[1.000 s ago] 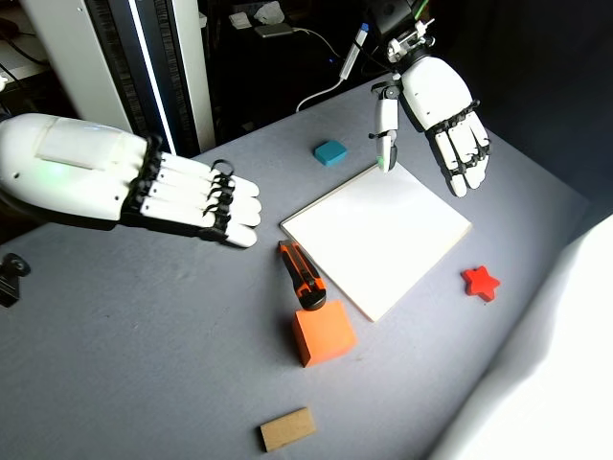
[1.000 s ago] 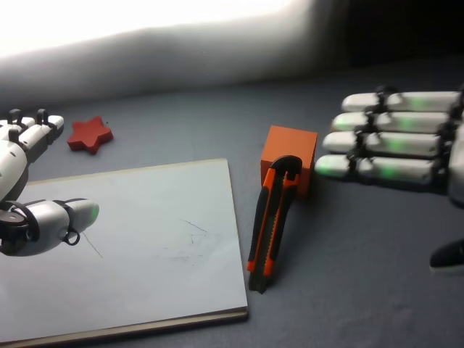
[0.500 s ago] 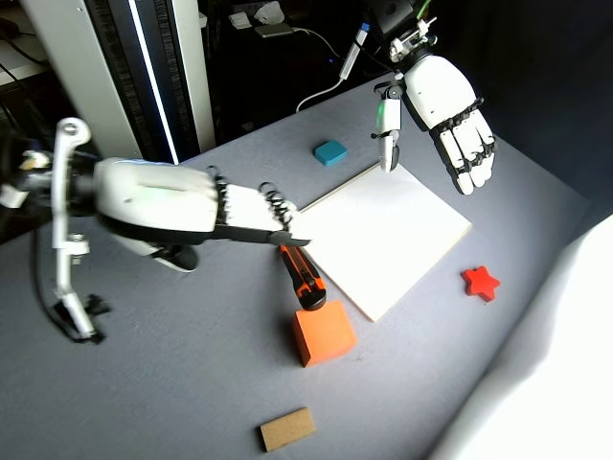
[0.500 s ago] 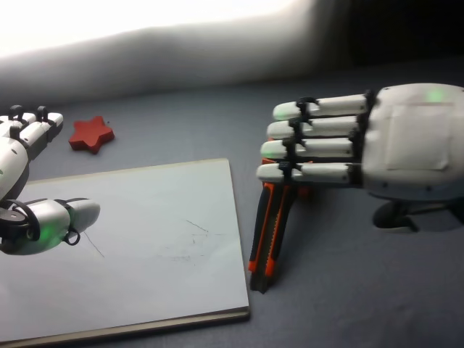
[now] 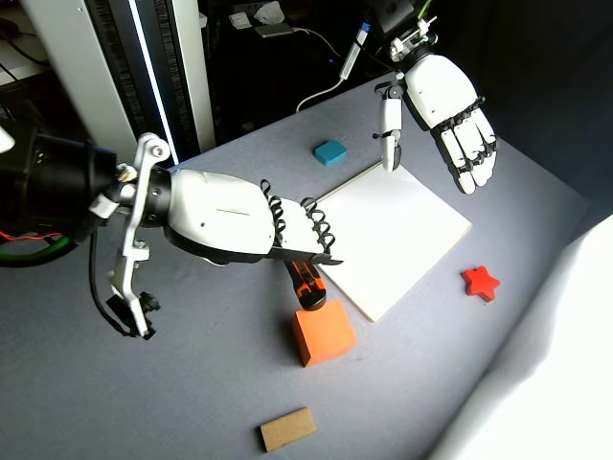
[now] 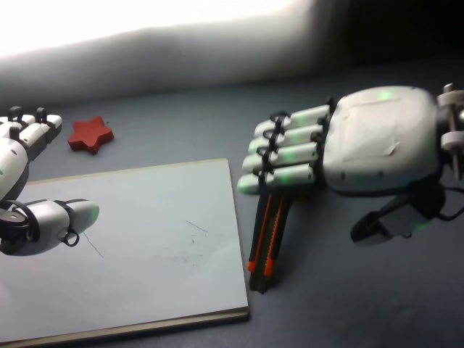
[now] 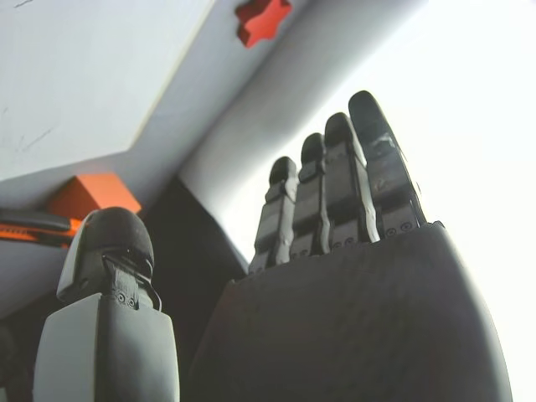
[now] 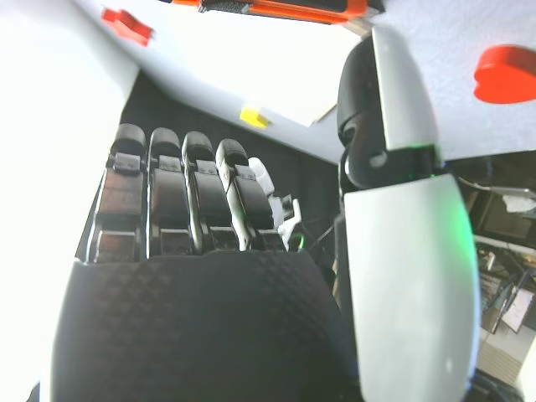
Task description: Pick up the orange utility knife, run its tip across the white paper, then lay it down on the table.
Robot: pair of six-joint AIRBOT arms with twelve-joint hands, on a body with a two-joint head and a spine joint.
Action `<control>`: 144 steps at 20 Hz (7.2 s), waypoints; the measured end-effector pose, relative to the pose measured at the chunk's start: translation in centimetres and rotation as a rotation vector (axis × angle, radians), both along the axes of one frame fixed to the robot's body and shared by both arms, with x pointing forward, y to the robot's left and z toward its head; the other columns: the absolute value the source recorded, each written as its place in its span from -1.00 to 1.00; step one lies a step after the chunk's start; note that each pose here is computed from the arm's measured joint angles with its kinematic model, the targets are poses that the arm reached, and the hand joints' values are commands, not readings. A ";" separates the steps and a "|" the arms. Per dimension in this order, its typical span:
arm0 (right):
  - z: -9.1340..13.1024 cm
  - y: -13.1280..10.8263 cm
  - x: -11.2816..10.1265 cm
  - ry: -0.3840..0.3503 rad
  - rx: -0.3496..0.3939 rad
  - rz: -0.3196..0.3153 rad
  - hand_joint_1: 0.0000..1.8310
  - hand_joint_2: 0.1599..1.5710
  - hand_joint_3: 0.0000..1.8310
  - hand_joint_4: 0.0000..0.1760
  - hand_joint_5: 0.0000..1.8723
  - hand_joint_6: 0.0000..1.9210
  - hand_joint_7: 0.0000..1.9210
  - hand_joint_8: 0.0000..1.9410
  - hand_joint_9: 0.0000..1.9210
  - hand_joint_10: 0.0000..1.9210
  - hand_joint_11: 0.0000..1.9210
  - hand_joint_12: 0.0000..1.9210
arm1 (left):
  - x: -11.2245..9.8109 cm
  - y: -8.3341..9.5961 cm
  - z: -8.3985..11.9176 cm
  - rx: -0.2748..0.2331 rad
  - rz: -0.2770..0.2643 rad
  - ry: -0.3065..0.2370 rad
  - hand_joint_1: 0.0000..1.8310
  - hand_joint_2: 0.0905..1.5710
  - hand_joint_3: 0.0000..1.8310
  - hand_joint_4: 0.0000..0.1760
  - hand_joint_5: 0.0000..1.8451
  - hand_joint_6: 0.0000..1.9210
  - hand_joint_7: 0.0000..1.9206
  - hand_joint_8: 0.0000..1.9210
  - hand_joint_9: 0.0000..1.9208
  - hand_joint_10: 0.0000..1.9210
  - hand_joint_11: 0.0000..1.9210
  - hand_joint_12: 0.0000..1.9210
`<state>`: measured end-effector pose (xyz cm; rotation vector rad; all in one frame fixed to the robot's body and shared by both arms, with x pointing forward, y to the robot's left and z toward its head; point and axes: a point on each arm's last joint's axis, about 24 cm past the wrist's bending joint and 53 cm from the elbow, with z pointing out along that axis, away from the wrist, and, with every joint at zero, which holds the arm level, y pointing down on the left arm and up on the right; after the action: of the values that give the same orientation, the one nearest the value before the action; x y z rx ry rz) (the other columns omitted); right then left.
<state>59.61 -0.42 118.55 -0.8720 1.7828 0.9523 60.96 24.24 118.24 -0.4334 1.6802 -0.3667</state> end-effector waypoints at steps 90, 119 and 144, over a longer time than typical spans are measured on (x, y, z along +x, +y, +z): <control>5.0 9.0 6.2 -0.343 0.231 -0.222 0.58 0.30 -0.45 1.00 0.47 1.00 0.63 1.00 0.76 1.00 0.85 1.00 | 0.4 -0.4 -0.5 -0.006 -0.005 0.005 -0.83 0.56 -1.00 -0.37 -0.91 -1.00 -0.81 -0.99 -0.76 -0.98 -1.00 -0.10; -2.1 13.5 4.0 -0.644 0.167 -0.212 0.60 0.28 -0.44 1.00 0.53 1.00 0.68 1.00 0.81 1.00 0.90 1.00 | 0.5 -0.2 -0.8 -0.003 -0.001 0.010 -0.81 0.56 -1.00 -0.36 -0.92 -1.00 -0.83 -0.99 -0.78 -0.99 -1.00 -0.07; -0.9 6.8 4.2 -0.516 0.146 -0.239 0.60 0.29 -0.45 1.00 0.53 1.00 0.67 1.00 0.80 1.00 0.88 1.00 | 0.6 -0.1 -0.8 0.001 0.001 0.008 -0.79 0.57 -1.00 -0.38 -0.89 -1.00 -0.79 -1.00 -0.76 -0.99 -1.00 -0.01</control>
<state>63.84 6.35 117.66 -0.7128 1.3194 0.6223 61.54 24.18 117.40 -0.4353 1.6882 -0.3637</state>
